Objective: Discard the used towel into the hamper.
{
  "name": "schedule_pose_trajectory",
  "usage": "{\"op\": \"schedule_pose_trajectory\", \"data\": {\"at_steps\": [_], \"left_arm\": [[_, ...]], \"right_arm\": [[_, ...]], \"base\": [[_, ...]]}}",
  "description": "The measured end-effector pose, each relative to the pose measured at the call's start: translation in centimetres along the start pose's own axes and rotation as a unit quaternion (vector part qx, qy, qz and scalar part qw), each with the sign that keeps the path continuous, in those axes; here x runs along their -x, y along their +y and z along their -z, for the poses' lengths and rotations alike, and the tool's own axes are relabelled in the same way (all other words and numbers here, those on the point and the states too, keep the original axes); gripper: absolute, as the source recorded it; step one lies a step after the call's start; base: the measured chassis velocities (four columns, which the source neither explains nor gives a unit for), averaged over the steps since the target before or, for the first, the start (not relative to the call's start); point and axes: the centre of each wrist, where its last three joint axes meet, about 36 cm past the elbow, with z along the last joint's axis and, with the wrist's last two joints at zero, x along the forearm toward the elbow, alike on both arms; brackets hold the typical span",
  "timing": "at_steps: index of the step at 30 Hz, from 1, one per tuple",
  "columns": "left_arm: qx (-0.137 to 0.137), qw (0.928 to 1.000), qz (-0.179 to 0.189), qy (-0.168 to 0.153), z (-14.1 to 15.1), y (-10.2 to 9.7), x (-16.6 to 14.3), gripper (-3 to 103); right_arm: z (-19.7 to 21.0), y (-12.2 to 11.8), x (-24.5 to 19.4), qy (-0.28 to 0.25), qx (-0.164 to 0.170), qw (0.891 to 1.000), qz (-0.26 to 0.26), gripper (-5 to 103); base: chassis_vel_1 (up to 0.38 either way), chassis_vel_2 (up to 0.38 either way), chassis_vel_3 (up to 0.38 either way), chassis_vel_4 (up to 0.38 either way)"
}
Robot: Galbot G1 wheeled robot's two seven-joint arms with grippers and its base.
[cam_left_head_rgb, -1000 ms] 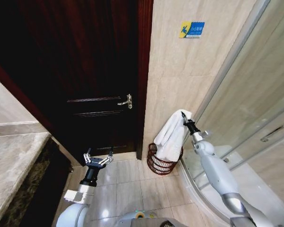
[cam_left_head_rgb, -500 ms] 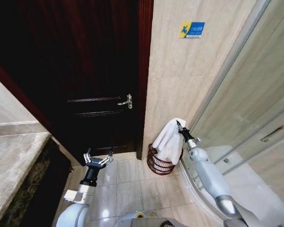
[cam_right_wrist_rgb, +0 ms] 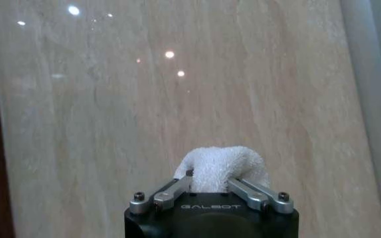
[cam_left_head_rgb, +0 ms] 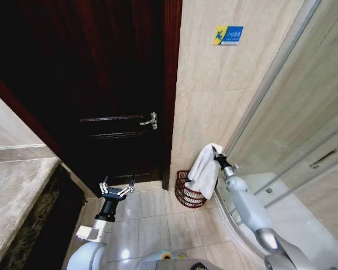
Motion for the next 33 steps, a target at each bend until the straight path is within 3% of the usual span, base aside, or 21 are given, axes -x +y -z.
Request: {"op": "schedule_pose_trajectory", "data": {"at_steps": [9,20,23,25,33], "left_arm": [[0.000,1.0000,0.000,0.000,0.0,0.0,0.0,100],[0.000,1.0000,0.000,0.000,0.0,0.0,0.0,100],[0.000,1.0000,0.000,0.000,0.0,0.0,0.0,100],[0.000,1.0000,0.000,0.000,0.0,0.0,0.0,100],[0.000,1.0000,0.000,0.000,0.0,0.0,0.0,100]], "right_arm": [[-0.5,0.4,1.0,0.005,0.005,1.000,-0.003,5],[-6.6,1.3,-4.9,0.057,0.033,0.998,-0.016,5],[-7.9,1.6,-6.5,0.076,0.045,0.996,-0.023,5],[-8.9,2.3,-7.6,0.100,0.074,0.992,-0.032,5],[-10.4,3.0,-8.1,0.146,0.104,0.983,-0.035,5]], "base": [[0.000,0.000,0.000,0.000],[0.000,0.000,0.000,0.000],[0.000,0.000,0.000,0.000],[0.000,0.000,0.000,0.000],[0.000,0.000,0.000,0.000]]}}
